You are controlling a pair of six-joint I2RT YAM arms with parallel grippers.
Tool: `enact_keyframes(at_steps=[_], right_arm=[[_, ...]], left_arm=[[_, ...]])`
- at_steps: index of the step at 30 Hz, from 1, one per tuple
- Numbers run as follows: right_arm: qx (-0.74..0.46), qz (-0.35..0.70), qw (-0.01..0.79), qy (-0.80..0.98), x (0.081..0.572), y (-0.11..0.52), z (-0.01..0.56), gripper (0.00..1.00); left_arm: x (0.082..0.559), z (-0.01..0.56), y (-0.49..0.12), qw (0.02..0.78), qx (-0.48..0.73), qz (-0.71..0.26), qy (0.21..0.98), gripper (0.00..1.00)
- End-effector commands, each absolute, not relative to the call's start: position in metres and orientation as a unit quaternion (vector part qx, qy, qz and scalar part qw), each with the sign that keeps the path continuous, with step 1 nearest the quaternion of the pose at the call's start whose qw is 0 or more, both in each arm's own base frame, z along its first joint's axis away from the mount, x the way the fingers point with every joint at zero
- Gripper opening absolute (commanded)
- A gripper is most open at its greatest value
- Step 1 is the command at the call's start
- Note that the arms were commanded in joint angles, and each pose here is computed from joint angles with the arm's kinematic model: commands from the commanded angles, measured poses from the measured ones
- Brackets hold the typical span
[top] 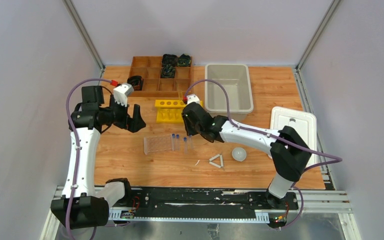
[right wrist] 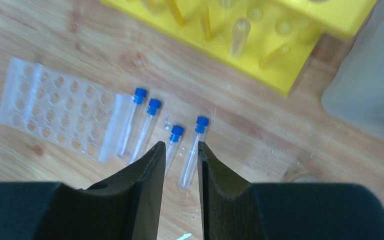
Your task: Organize the chemistry lab equipment
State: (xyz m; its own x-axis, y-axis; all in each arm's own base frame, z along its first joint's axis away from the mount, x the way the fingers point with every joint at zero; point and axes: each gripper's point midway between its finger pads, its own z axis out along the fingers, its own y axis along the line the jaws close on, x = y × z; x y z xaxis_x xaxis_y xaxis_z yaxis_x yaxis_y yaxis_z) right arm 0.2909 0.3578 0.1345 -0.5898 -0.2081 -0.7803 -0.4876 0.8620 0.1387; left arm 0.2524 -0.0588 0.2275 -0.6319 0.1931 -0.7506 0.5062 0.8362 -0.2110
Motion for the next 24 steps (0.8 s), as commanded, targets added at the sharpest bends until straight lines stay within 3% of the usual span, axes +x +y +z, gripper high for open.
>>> enact_keyframes(at_steps=[1, 18, 22, 24], right_arm=[[-0.194, 0.138, 0.33, 0.914, 0.263, 0.343, 0.086, 0.33], [-0.206, 0.084, 0.271, 0.937, 0.26, 0.342, 0.018, 0.34], [-0.204, 0.065, 0.269, 0.939, 0.262, 0.337, 0.011, 0.29], [-0.203, 0.062, 0.273, 0.938, 0.262, 0.335, 0.014, 0.2]], left_arm=[[0.252, 0.234, -0.057, 0.395, 0.194, -0.199, 0.876, 1.0], [0.249, 0.24, -0.057, 0.401, 0.195, -0.195, 0.874, 1.0], [0.248, 0.242, -0.056, 0.404, 0.198, -0.192, 0.872, 1.0], [0.247, 0.242, -0.056, 0.404, 0.199, -0.189, 0.872, 1.0]])
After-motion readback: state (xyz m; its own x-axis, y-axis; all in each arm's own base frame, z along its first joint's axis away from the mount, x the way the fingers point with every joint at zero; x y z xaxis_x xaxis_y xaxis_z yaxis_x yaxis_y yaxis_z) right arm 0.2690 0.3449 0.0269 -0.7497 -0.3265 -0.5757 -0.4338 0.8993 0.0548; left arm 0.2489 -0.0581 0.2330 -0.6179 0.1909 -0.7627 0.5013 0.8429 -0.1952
